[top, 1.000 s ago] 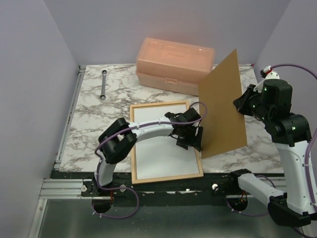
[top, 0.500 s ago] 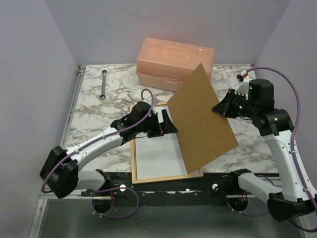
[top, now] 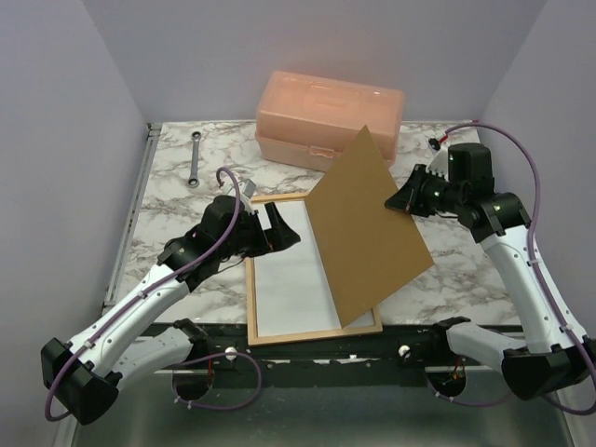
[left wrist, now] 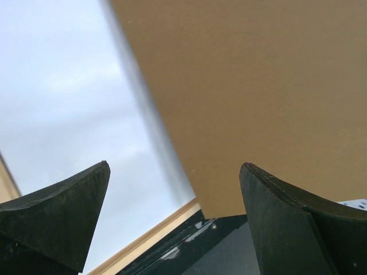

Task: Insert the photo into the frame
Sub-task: Turn over the photo frame item on the photo frame.

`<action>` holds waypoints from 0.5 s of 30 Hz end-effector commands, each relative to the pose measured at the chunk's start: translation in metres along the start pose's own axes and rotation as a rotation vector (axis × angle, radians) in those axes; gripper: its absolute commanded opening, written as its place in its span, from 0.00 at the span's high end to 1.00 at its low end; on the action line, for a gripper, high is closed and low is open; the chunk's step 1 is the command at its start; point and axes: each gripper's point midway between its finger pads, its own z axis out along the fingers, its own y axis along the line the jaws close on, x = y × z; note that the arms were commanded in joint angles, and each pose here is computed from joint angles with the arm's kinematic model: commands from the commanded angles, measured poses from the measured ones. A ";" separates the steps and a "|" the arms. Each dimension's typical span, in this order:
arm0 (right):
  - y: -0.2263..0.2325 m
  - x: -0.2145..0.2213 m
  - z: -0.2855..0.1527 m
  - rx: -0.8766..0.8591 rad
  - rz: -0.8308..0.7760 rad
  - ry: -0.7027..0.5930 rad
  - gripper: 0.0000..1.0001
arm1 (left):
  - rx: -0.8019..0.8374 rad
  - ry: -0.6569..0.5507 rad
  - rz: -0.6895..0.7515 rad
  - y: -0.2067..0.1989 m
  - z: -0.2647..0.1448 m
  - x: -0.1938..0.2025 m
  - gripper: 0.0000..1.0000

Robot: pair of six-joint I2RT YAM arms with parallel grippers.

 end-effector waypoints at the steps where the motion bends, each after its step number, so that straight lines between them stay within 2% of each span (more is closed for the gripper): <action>1: 0.020 -0.028 -0.009 0.004 -0.018 -0.104 0.99 | -0.144 0.021 0.022 0.033 -0.007 0.009 0.02; 15: 0.045 -0.029 -0.012 0.139 -0.123 -0.172 0.99 | -0.159 0.039 0.003 0.037 -0.008 0.015 0.01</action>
